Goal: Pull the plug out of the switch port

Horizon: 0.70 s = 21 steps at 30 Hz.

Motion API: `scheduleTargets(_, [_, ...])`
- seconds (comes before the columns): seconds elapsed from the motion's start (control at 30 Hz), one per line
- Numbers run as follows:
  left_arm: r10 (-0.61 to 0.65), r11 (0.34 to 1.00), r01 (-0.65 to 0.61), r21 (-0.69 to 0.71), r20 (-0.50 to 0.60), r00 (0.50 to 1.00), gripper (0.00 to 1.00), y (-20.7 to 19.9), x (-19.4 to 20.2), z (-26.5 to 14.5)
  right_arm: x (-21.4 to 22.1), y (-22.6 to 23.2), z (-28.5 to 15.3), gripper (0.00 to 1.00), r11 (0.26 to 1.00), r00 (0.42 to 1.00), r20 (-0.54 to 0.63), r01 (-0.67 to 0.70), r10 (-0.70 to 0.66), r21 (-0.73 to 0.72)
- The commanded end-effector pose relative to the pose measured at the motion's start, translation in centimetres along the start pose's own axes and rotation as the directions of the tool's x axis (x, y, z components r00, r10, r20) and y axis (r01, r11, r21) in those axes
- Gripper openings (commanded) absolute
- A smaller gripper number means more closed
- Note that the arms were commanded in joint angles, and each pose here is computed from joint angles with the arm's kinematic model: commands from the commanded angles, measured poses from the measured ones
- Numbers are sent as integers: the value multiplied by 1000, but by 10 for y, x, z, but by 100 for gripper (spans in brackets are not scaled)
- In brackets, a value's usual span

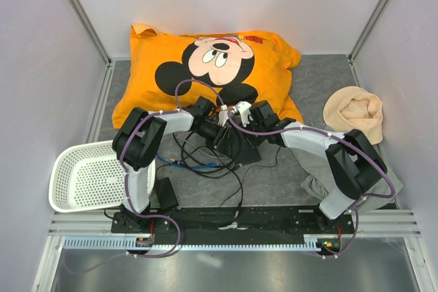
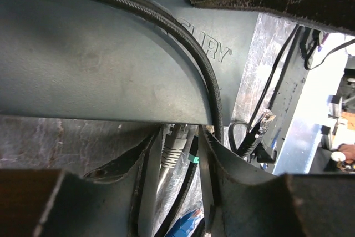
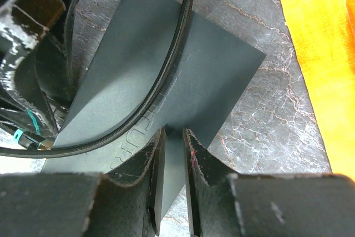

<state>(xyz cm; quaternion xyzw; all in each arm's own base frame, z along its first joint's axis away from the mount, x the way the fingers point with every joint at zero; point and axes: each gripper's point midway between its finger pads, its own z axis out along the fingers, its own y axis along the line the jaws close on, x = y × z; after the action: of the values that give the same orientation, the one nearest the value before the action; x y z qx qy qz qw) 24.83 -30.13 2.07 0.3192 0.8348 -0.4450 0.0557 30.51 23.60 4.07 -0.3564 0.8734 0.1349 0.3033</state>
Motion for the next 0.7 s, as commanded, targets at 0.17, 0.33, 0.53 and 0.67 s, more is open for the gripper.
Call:
scheduleTargets(0.17, [-83,996,79,-49,-78,993,20,19,32,14,81,16,2,27,997,958,-283,-55,39,-48])
scheduleTargets(0.33, [-83,994,77,-84,-71,994,2,24,29,13,81,15,5,28,997,957,-289,-53,37,-49])
scheduleTargets(0.53, [-74,993,69,-99,-52,996,2,26,5,-1,81,14,6,28,998,956,-292,-53,37,-47])
scheduleTargets(0.67, [-66,992,63,-112,-25,997,2,38,-12,-11,81,15,6,28,998,955,-294,-52,36,-48])
